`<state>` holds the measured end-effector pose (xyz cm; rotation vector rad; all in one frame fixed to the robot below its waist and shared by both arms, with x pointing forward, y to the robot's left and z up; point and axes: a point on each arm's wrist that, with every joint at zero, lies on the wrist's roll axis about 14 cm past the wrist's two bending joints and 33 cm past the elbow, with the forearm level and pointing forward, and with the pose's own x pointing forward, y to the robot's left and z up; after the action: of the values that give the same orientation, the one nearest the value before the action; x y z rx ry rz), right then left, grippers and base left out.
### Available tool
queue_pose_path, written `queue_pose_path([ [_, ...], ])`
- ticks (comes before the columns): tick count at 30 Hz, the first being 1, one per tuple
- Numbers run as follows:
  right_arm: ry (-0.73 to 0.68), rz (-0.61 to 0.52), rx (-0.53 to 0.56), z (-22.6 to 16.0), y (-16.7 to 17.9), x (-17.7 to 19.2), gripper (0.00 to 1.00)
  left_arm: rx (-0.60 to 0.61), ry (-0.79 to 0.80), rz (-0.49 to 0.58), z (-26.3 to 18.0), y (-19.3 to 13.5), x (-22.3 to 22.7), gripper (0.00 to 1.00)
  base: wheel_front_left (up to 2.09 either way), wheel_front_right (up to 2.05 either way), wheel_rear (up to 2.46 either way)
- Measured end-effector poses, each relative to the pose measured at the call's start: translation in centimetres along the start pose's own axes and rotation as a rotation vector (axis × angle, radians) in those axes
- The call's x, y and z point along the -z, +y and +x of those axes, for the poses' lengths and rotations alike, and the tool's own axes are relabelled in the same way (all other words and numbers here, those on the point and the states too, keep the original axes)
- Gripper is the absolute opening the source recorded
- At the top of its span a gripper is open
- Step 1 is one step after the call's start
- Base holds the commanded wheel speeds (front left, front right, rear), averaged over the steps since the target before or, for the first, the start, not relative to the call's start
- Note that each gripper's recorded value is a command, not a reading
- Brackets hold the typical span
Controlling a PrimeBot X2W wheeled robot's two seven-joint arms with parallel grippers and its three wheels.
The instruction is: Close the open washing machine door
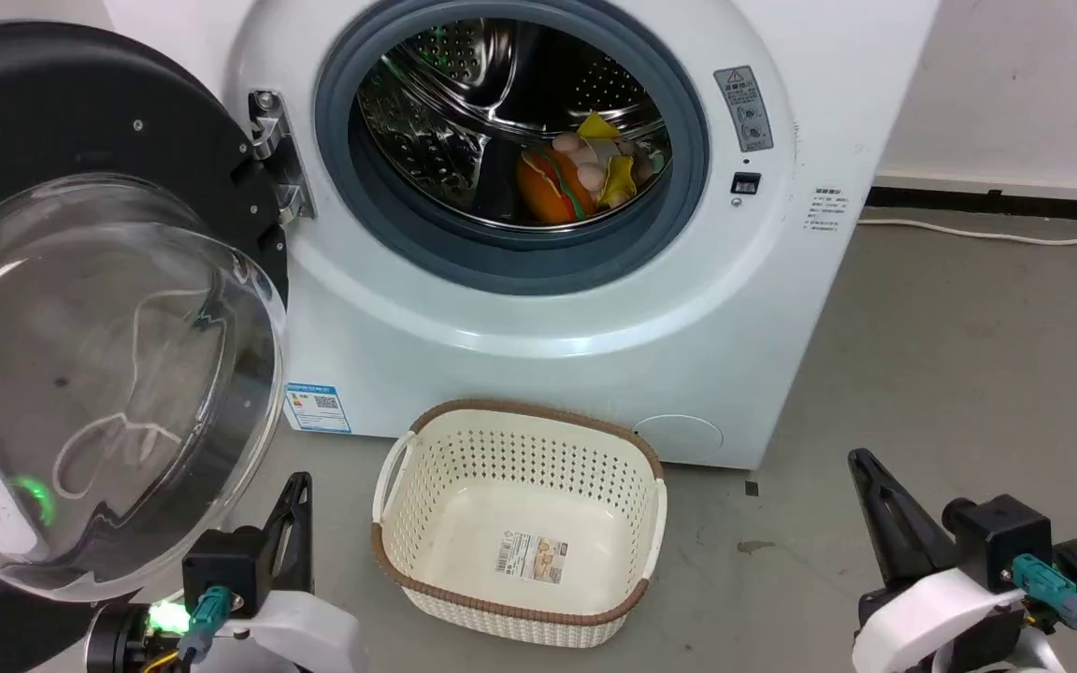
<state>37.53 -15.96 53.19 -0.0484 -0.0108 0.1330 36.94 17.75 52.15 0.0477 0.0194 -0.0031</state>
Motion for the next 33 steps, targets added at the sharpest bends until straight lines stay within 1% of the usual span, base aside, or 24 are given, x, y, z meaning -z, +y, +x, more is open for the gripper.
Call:
queue_pose_path([
  [31, 0.000, 0.000, 0.000, 0.00, 0.00, 0.00, 0.00, 0.000, 0.000, 0.000, 0.00, 0.00, 0.00, 0.00, 0.00, 0.00, 0.00],
  [32, 0.000, 0.000, 0.000, 0.00, 0.01, 0.00, 1.00, 0.000, 0.000, 0.000, 0.00, -0.01, 0.01, 1.00, 0.00, 0.00, 0.00],
  [33, 0.000, 0.001, 0.000, 0.02, 0.01, -0.01, 1.00, 0.000, 0.001, 0.000, -0.02, -0.01, 0.03, 1.00, 0.00, 0.00, 0.00],
])
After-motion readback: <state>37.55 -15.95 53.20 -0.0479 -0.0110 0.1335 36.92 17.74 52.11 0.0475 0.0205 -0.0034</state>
